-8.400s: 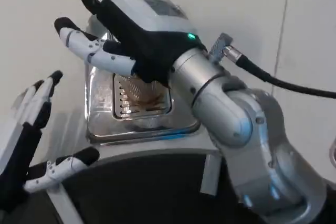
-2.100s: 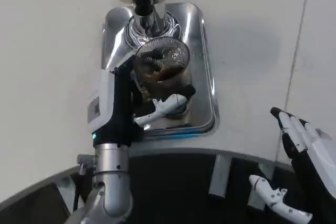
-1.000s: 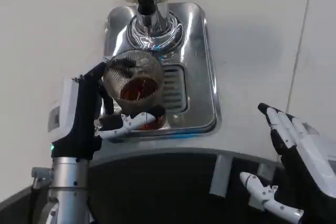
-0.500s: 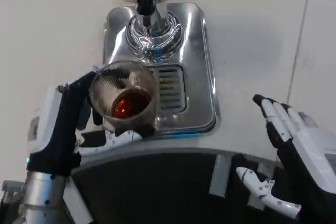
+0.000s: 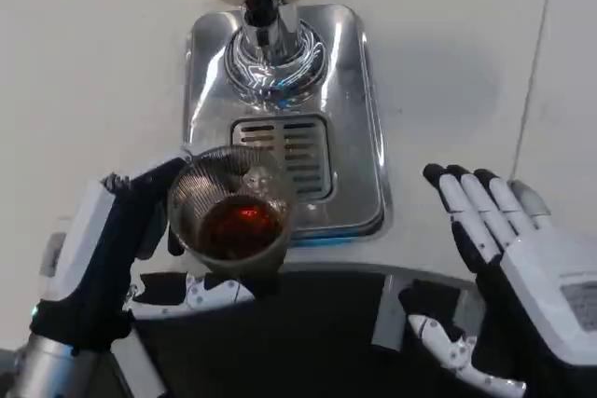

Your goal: Grasp the cup under the faucet to collect the drink, then remove the cup.

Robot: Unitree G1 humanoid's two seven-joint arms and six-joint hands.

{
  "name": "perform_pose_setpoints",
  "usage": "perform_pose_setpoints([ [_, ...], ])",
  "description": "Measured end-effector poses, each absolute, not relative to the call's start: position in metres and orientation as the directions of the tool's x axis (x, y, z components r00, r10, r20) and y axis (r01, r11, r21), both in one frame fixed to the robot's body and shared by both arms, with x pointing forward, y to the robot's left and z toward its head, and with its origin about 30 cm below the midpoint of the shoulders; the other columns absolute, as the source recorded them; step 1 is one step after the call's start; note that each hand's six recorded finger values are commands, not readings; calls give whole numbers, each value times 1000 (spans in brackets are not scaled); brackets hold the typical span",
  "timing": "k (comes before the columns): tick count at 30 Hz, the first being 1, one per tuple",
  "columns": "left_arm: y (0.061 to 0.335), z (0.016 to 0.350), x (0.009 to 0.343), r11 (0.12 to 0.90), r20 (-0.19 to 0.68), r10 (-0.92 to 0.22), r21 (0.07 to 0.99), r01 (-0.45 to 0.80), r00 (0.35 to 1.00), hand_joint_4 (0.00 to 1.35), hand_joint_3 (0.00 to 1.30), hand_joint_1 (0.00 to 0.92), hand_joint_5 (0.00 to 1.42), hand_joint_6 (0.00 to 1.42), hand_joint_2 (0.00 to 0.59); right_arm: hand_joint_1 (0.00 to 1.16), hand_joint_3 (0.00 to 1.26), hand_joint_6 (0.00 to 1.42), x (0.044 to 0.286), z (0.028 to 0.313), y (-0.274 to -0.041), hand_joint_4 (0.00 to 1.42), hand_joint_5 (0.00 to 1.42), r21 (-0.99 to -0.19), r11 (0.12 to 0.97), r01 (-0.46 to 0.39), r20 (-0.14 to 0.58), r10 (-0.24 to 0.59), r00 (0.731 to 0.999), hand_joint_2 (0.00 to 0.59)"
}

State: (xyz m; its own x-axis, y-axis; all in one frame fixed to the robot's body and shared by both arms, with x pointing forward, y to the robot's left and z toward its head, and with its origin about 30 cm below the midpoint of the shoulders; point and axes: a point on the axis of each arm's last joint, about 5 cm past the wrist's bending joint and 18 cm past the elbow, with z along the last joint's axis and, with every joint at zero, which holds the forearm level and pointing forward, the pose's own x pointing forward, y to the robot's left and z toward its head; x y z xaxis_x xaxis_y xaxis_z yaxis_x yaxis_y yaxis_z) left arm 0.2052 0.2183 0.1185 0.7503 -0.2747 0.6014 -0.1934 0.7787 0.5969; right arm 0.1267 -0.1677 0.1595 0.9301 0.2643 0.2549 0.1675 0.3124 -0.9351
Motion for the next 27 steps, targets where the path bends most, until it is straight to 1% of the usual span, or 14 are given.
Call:
perform_pose_setpoints([
  [2,219,119,201,779,604,-284,598,-188,745,1088,1037,785,1210,1424,0,288,0,0,125,157,-170,0,0,-937,304,171,257,271,928,468],
  [4,219,120,198,778,604,-297,602,-179,739,1088,1037,785,1210,1424,0,274,0,0,123,156,-172,0,0,-941,290,176,260,283,923,495],
  [7,220,120,192,778,601,-313,606,-164,735,1088,1037,785,1210,1424,0,249,0,0,117,153,-173,0,0,-939,276,206,288,303,908,512],
  [9,221,121,190,775,598,-322,612,-158,734,1088,1037,787,1210,1424,0,234,0,0,114,151,-173,0,0,-939,272,213,295,311,903,526],
  [12,223,120,181,770,590,-346,623,-139,730,1092,1040,789,1210,1424,0,226,0,0,108,148,-173,0,0,-936,269,226,309,323,895,530],
  [14,224,118,173,770,582,-359,626,-121,730,1093,1043,789,1210,1424,0,213,0,0,102,146,-172,0,0,-937,263,228,310,334,890,546],
  [21,224,116,159,769,566,-388,634,-83,728,1106,1047,791,1210,1424,0,204,0,0,93,143,-171,0,0,-939,267,215,301,340,891,552],
  [23,224,115,156,768,562,-390,636,-79,729,1106,1047,791,1210,1424,0,194,0,0,89,144,-171,0,0,-938,272,213,302,344,889,567],
  [27,225,113,153,767,551,-392,638,-69,737,1106,1047,791,1210,1424,0,187,0,0,85,144,-170,0,0,-935,281,215,308,351,884,574],
])
